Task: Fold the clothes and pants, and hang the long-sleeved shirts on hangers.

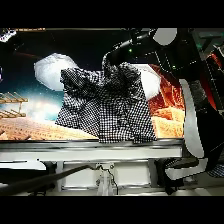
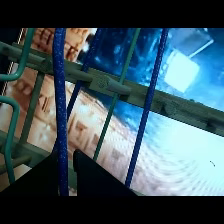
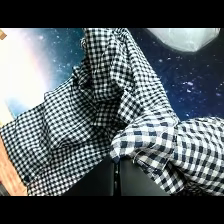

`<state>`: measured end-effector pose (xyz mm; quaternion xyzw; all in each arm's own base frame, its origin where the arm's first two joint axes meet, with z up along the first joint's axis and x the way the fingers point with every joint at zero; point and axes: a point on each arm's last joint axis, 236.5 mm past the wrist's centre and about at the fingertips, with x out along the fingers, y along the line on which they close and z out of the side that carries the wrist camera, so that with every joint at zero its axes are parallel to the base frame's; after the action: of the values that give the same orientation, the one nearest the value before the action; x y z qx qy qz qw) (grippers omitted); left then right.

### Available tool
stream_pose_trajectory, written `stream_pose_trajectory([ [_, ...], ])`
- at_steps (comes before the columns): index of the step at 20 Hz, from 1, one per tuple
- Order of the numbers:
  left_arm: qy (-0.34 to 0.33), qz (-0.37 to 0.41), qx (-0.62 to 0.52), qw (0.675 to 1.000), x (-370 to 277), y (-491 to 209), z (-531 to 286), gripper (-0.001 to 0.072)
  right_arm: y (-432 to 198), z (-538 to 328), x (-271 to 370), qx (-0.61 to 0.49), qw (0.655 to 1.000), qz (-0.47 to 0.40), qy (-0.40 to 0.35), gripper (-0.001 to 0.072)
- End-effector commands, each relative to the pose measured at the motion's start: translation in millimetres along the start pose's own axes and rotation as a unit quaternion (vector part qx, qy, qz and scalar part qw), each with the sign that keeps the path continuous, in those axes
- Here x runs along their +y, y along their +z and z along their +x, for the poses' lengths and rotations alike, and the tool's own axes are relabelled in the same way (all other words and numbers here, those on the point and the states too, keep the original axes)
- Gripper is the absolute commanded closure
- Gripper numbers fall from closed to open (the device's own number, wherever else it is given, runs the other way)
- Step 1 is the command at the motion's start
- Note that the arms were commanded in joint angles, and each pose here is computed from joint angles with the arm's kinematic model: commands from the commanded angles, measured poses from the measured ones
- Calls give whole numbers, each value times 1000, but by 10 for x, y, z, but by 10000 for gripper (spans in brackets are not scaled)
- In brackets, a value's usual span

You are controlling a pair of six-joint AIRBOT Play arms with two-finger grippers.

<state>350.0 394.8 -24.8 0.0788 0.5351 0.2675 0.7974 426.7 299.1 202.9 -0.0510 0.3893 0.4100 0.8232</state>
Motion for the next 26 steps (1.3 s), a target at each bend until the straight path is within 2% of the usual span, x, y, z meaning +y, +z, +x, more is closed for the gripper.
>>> stream_pose_trajectory([
  [1, 0, 9, -1, 1000, 4, 4, 5, 613, -27, 0, 19, 6, 1000, 0, 3, 689],
  [6, 0, 20, -1, 1000, 4, 4, 5, 646, -27, 0, 18, 6, 1000, 0, 3, 689],
  [7, 0, 20, -1, 1000, 3, 3, 5, 692, -27, 0, 18, 6, 1000, 0, 3, 689],
  [18, 6, 32, -16, 999, 31, 145, -107, 693, -27, 0, 19, 6, 1000, 0, 3, 690],
  [24, 32, 34, -96, 994, 113, 705, -682, 694, -25, 0, 23, 6, 1000, 0, 4, 689],
  [26, 32, 6, -124, 992, 97, 848, -932, 694, -23, 2, 19, 5, 1000, -1, 3, 689],
])
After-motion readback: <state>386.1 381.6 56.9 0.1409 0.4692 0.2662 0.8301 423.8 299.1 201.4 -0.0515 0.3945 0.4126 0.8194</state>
